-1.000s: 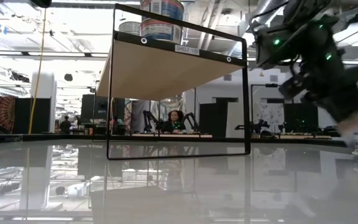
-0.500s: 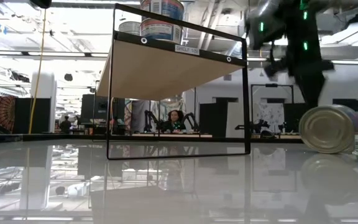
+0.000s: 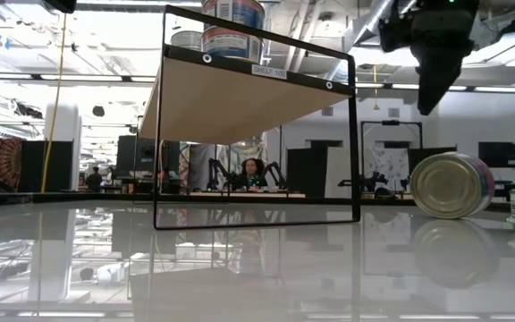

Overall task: Stack canned seafood by type on shelf
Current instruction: Stack the blue tuna can on top of the other blue tuna can on the shelf

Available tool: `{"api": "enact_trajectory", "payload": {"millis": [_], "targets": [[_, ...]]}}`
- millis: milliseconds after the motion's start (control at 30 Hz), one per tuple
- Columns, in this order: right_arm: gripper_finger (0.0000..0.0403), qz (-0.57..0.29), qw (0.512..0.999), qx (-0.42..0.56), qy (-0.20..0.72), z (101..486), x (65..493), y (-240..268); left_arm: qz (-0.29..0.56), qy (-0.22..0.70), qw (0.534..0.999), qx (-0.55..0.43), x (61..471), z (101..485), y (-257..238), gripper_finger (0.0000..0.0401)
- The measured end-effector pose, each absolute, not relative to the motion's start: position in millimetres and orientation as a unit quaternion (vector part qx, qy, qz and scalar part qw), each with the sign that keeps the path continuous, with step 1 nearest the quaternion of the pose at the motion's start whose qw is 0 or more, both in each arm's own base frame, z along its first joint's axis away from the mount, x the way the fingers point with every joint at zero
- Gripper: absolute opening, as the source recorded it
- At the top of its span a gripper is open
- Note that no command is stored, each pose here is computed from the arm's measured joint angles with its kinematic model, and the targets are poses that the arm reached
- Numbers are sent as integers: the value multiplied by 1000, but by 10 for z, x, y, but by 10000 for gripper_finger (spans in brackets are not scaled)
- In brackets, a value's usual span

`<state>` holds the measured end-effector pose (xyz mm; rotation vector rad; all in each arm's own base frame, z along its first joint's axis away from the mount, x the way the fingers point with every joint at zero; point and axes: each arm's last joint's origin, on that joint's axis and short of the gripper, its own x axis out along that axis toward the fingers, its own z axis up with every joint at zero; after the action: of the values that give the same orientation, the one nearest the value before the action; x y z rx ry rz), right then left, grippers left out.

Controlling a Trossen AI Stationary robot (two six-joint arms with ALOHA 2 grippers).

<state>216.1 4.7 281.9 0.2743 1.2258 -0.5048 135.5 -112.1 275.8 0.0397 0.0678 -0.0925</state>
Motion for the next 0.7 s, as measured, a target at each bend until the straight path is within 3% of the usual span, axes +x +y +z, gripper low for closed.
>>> {"api": "enact_trajectory", "payload": {"millis": [133, 267, 433, 700], "targets": [[304, -254, 763, 146, 577, 2724, 2235, 126, -46, 34, 998, 18, 1355, 2758, -1121, 181], [358, -288, 744, 163, 581, 2596, 2333, 194, -45, 34, 998, 15, 1355, 2757, -1121, 181], [364, -298, 724, 152, 604, 2432, 2410, 247, -46, 36, 998, 9, 1355, 2755, -1121, 181], [330, -325, 698, 164, 617, 2190, 2259, 277, -46, 37, 998, 6, 1355, 2752, -1121, 181]]}}
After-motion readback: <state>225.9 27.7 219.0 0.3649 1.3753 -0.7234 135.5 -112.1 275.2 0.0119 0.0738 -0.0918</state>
